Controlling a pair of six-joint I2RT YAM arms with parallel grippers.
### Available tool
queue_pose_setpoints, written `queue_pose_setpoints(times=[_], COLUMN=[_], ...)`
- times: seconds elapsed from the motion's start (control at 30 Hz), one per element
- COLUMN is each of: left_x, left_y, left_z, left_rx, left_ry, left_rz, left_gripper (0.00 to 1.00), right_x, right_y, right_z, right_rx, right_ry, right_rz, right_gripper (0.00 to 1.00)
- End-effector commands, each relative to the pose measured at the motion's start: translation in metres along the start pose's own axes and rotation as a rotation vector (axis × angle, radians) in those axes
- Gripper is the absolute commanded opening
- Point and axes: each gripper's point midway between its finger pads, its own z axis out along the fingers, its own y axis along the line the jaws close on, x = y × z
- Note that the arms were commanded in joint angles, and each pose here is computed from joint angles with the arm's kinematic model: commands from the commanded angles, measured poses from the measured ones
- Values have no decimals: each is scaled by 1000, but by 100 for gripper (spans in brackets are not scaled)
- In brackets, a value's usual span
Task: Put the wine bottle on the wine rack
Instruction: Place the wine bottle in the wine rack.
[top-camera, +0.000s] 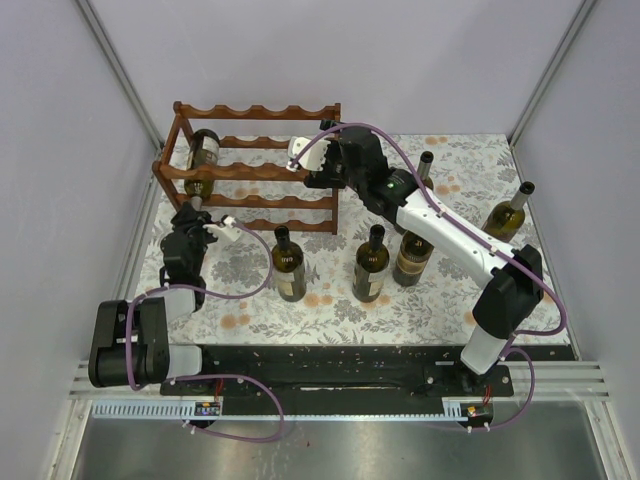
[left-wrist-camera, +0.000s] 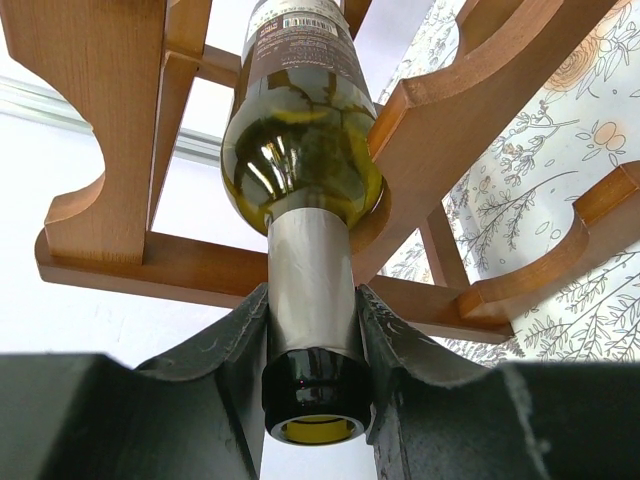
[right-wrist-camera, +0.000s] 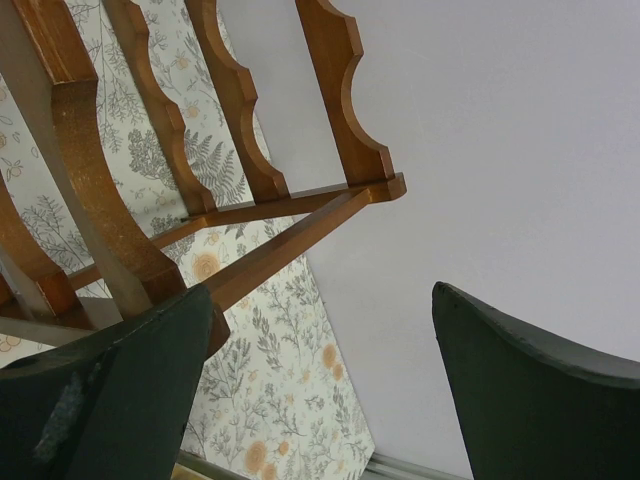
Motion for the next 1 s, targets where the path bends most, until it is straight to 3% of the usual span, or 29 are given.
queue_pose_setpoints(times=[0.0,0.43,0.77,0.97], left_x=[4,3,-13,-20], left_y=[-142,-117,-79,-73], left_z=[-32,-15,-3,1], left_rx=[531,452,297,256], left_ry=[-37,-106,-185,-236], left_rz=[-51,76,20,63], left_gripper=[0,0,0,0], right_x=[-3,2,5,6], right_y=[-5,-5,-5,-2], right_z=[-3,-3,-4,-4], right_rx=[13,11,11,7], right_ry=[-26,-21,-16,-11], right_rz=[-2,-8,-12,-10], right_gripper=[99,99,100,100])
